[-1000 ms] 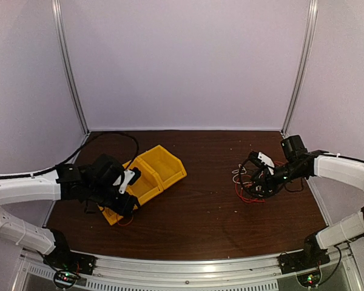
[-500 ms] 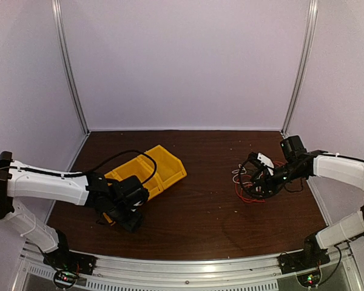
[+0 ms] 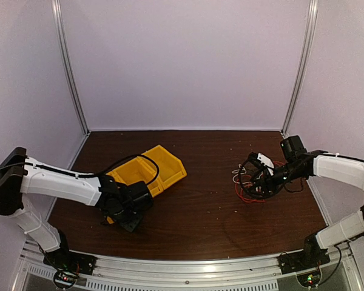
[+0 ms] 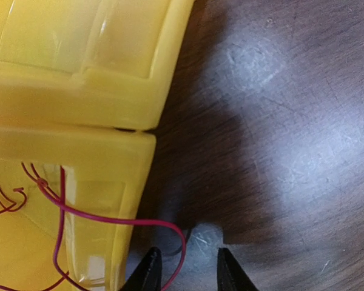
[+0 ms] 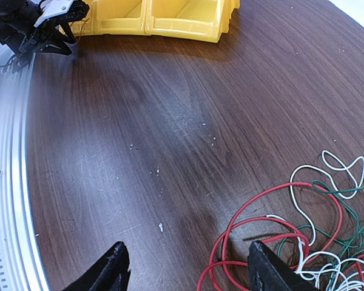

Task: Untangle the cables
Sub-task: Adjust the untangled cable in the bin.

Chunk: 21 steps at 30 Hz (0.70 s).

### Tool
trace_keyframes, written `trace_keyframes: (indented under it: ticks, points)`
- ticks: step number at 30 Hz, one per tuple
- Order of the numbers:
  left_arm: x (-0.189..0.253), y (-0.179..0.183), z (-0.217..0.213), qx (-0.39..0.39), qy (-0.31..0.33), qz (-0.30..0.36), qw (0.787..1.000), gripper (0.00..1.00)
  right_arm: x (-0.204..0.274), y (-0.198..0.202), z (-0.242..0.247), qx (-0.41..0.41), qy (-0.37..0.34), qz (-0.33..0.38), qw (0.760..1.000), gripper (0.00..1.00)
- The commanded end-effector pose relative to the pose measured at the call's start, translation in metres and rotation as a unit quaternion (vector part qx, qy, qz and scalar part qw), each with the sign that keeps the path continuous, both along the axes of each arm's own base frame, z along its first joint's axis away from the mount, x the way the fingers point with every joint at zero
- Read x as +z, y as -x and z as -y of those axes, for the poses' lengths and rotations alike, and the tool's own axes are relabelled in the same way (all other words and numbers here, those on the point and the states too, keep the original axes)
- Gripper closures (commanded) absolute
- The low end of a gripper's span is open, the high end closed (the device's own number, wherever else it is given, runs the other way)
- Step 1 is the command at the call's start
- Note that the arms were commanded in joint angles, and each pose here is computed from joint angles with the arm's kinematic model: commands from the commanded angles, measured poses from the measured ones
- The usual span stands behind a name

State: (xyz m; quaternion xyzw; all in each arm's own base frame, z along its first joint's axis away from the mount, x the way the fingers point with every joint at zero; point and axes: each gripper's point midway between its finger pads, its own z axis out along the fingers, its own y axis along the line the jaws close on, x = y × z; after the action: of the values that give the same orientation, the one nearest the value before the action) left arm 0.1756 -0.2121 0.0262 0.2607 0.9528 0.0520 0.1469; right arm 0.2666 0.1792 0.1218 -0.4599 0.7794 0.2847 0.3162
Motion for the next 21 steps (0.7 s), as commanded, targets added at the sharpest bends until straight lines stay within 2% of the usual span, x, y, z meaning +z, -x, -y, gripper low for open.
trace_keyframes:
  ticks: [1, 5, 12, 16, 21]
  points:
    - [0.003, -0.01, 0.007, -0.006, -0.002, 0.022, 1.0, 0.76, 0.005, -0.002, -0.001, 0.003, 0.0, 0.006, 1.0, 0.32]
    - [0.004, -0.014, 0.005, -0.009, -0.011, 0.033, 0.999, 0.88, 0.005, -0.002, -0.001, 0.003, 0.0, 0.004, 1.0, 0.32]
    - [0.019, -0.018, 0.003, -0.009, -0.011, 0.047, 0.999, 1.0, 0.007, -0.003, -0.001, 0.001, -0.002, 0.006, 1.0, 0.32]
    - [0.042, -0.022, 0.008, -0.009, 0.014, 0.067, 0.998, 1.0, 0.006, -0.003, -0.001, 0.001, -0.002, 0.005, 1.0, 0.32]
    - [0.063, -0.029, 0.006, -0.001, 0.01, 0.089, 0.996, 1.0, 0.007, -0.003, -0.001, 0.001, -0.002, 0.006, 1.0, 0.32]
